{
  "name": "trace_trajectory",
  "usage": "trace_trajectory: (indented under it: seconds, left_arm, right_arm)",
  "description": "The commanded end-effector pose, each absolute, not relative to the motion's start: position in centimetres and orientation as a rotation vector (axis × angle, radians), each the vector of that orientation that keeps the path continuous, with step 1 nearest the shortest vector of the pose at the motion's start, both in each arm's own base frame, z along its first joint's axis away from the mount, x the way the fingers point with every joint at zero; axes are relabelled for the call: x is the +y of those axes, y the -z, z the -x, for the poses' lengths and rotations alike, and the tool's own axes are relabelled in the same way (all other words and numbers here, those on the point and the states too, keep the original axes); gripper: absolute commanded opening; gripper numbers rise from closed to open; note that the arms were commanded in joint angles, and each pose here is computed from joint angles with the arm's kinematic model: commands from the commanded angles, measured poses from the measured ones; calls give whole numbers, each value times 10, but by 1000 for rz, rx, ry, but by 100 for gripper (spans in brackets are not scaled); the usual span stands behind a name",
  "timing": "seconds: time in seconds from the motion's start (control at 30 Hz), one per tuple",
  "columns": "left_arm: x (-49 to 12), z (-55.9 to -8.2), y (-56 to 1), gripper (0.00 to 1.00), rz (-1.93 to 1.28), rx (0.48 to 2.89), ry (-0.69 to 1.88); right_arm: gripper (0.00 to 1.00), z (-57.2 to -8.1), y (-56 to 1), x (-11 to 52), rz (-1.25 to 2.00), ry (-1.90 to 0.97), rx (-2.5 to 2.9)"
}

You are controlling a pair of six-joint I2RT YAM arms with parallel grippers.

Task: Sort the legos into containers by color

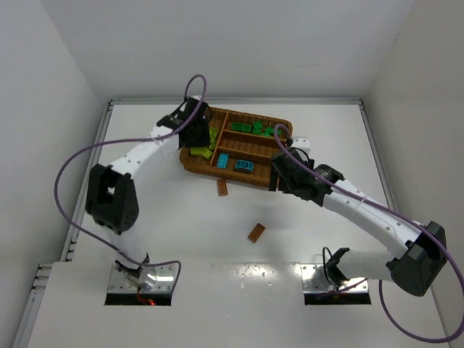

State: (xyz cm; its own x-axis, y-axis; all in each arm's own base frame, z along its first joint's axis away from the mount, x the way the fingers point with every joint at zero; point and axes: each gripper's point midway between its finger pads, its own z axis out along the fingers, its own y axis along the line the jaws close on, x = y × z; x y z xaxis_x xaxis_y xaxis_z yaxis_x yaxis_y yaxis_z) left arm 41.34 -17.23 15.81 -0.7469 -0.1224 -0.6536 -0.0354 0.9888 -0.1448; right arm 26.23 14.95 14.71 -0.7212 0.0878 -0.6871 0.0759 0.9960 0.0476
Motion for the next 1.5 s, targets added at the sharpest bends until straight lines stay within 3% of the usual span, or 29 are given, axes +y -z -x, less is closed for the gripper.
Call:
trace_trajectory:
  seconds: [0.0,0.17,0.33,0.4,0.7,1.03,1.23,1.47]
  left_arm:
    - [-162,-452,-154,13,175,2417,107]
    - [-161,-496,-129,15,226,2443,80]
    - [-167,-511,-134,77,215,2451,108]
    - [-173,-504,-145,85,197,2441,137]
    - [-158,-436,-215,88,214,2337,163]
    - [-114,-388,-235,88,292,2275,103]
    - [-107,-382,-229,88,301,2286,91]
    - [-108,-380,-224,88,296,2299,95]
  right_arm:
    - [72,-257,-149,154,-131,-76,2382]
    - [72,-234,-137,158,-120,-104,2432]
    - [75,-201,-114,187,-47,-217,2519]
    - [76,-193,-105,204,-43,-277,2538]
    - [79,-152,-41,265,102,-396,2750]
    - [74,-144,0,263,58,-276,2865]
    - [63,-160,10,264,22,-241,2829]
    - [41,-193,7,260,92,-1,2747]
